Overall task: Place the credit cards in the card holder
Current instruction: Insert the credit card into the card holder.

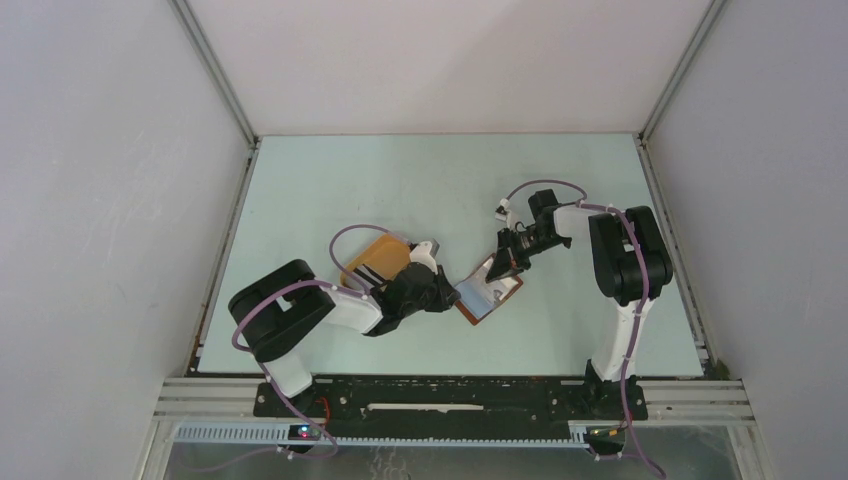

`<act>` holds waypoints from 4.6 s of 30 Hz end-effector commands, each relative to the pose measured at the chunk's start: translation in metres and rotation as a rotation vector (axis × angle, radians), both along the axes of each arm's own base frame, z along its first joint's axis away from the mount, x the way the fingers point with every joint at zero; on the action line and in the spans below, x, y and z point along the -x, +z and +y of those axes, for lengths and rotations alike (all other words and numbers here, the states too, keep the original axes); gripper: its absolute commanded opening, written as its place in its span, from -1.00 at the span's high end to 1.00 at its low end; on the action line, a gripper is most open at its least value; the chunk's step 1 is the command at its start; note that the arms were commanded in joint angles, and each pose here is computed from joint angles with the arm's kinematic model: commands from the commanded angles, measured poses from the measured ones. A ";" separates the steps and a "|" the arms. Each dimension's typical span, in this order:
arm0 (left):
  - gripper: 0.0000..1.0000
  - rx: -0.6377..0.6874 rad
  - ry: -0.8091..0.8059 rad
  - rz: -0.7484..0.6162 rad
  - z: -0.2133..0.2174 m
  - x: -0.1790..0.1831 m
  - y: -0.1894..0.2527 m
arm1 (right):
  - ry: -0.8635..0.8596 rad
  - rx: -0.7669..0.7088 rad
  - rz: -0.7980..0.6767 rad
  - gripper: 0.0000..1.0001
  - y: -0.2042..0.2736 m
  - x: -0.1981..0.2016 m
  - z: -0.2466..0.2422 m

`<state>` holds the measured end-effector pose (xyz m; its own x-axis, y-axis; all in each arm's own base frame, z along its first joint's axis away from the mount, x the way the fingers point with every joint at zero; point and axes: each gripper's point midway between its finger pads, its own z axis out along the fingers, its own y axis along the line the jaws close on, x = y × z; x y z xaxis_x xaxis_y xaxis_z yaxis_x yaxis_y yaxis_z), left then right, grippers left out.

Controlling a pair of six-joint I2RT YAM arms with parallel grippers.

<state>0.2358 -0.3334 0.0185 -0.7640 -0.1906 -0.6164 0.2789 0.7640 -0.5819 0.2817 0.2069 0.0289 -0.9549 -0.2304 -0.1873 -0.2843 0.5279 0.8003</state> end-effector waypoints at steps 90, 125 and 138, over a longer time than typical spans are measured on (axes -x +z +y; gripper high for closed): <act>0.35 -0.020 -0.114 -0.099 0.036 0.040 0.021 | 0.591 0.132 -0.743 -0.22 0.110 0.054 0.029; -0.74 0.017 -0.322 -0.626 0.030 0.009 0.096 | 0.650 0.131 -0.744 0.10 0.082 0.071 0.021; -0.75 0.155 -0.605 -0.513 -0.009 -0.025 0.086 | 0.443 0.052 -0.660 0.70 0.108 0.047 -0.008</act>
<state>0.2603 -0.3231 0.0804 -0.3748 0.0661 -0.9247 0.8204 0.4882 -0.2977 0.2342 0.1958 0.1075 -0.4633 -0.6483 -0.6041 -0.8850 0.3030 0.3536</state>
